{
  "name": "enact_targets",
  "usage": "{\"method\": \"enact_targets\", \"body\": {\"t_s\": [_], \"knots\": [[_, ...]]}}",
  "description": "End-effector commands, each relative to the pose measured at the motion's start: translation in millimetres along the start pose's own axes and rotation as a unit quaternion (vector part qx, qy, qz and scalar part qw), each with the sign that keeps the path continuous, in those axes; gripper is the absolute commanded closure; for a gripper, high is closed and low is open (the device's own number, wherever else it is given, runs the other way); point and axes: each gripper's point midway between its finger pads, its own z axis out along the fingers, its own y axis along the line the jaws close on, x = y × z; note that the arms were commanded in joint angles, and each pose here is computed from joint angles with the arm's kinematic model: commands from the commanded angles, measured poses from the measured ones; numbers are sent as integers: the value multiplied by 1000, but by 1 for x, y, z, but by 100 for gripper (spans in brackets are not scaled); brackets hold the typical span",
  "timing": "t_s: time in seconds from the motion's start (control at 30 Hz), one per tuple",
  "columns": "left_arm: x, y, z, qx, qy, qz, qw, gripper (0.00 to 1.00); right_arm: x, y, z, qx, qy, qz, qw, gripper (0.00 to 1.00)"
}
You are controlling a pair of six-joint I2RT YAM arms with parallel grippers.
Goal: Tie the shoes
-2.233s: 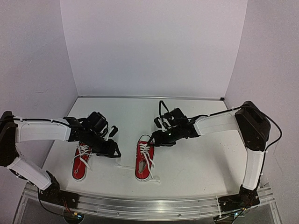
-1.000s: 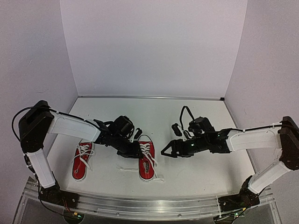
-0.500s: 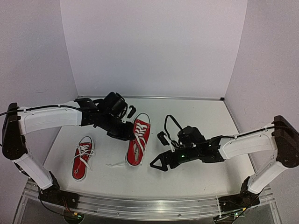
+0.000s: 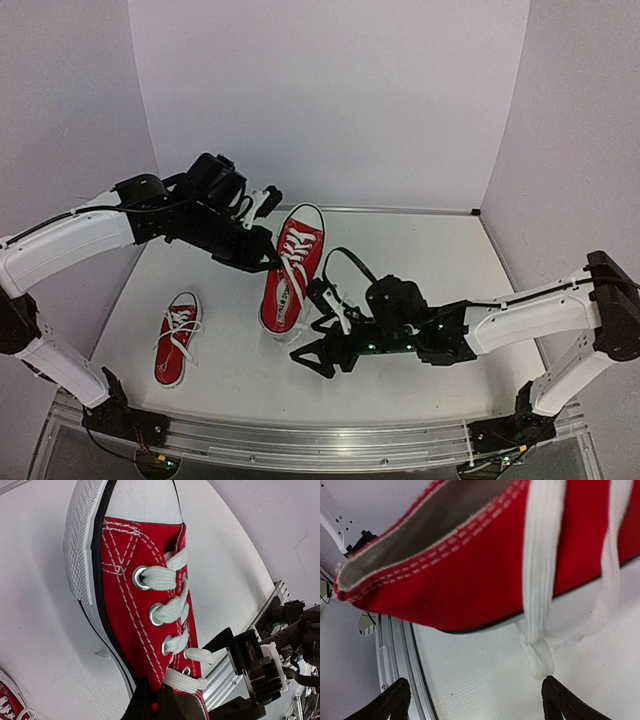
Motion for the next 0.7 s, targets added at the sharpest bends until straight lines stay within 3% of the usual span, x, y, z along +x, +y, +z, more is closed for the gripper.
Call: {"method": "enact_targets", "body": {"t_s": [0.0,0.53,0.63,0.67], "knots": [[-39,-39,-56,71,-84,37,993,100,-38,-7,5,44,-57,-50,996,13],[-46,-59,-84,113,-102,44,987,100,-67,-48,-13,172,-125,-27,977,16],[-50,-61,-91,119,-111,45,986,100,-65,-56,-13,190,-123,-12,974,27],[-51,-63,-94,120,-114,46,985,100,-62,-59,-14,197,-122,-7,973,35]]}}
